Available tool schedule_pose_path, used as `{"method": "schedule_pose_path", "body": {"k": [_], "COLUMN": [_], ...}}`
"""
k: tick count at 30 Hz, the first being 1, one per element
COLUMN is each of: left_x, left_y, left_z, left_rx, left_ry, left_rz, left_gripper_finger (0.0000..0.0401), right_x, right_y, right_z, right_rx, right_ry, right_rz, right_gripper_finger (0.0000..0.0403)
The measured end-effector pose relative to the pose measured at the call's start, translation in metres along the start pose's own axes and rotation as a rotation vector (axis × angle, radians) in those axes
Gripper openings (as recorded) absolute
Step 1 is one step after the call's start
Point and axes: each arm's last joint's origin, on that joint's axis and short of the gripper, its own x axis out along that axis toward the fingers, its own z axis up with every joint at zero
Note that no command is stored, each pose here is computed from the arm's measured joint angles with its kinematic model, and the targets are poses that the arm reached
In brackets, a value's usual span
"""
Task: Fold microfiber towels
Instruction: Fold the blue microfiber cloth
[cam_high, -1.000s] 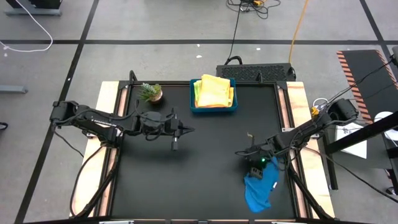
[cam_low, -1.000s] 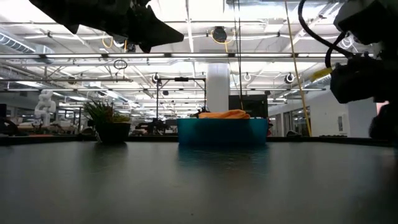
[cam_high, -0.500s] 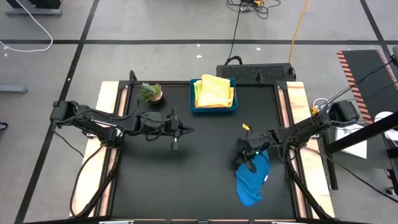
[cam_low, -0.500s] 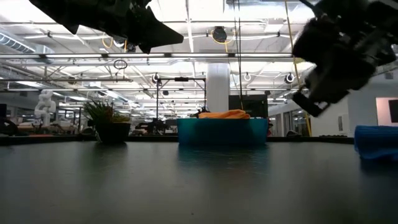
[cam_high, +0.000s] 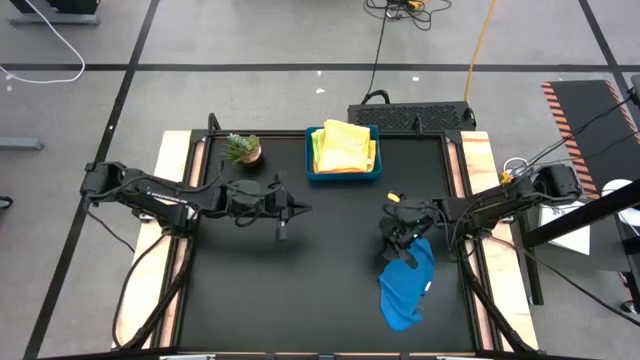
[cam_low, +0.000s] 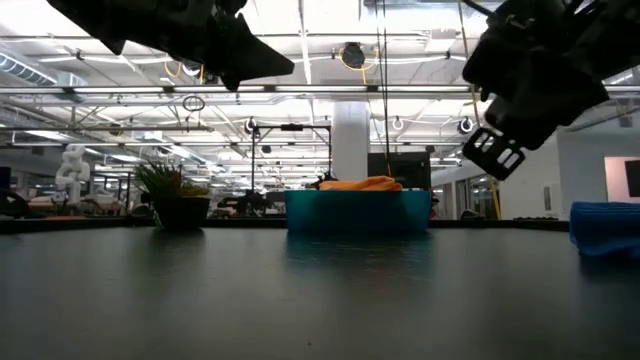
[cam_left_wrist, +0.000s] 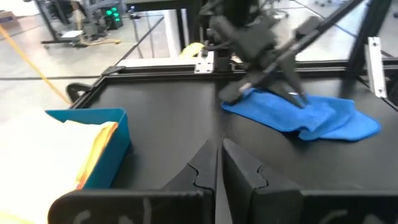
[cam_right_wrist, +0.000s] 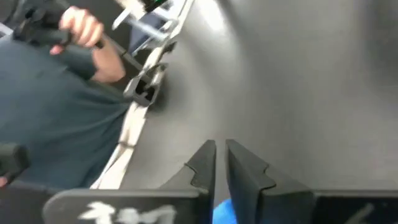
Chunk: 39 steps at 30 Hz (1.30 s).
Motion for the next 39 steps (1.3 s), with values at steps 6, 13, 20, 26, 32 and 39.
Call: {"method": "schedule_pose_path", "body": {"k": [6,13,20,26,32,39], "left_x": [0.0,0.0,0.0,0.0,0.0,0.0], "left_y": [0.001,0.003,0.003,0.003,0.003,0.006], "left_z": [0.0,0.001,0.0,0.0,0.0,-0.001], "left_rx": [-0.039,-0.044,-0.047,-0.039,-0.017,-0.018], "left_ry": [0.001,-0.004,-0.004,-0.003,-0.002,0.009], "left_rz": [0.045,0.091,0.096,0.097,0.104,0.114], "left_gripper_finger": [0.0026,0.0026,0.0026,0.0026,0.0026,0.0026], "right_x": [0.008,0.013,0.02,0.032,0.041,0.041], "right_y": [0.011,0.019,0.026,0.019,0.012,0.013], "right_z": [-0.02,-0.042,-0.052,-0.058,-0.064,-0.061], "right_rx": [0.033,0.064,0.006,0.036,0.049,-0.002], "right_ry": [0.152,0.278,0.289,0.312,0.346,0.327], "right_rz": [-0.004,-0.124,-0.184,-0.193,-0.184,-0.167], "right_gripper_finger": [0.0085,0.0145,0.0143,0.0133,0.0123,0.0021]}}
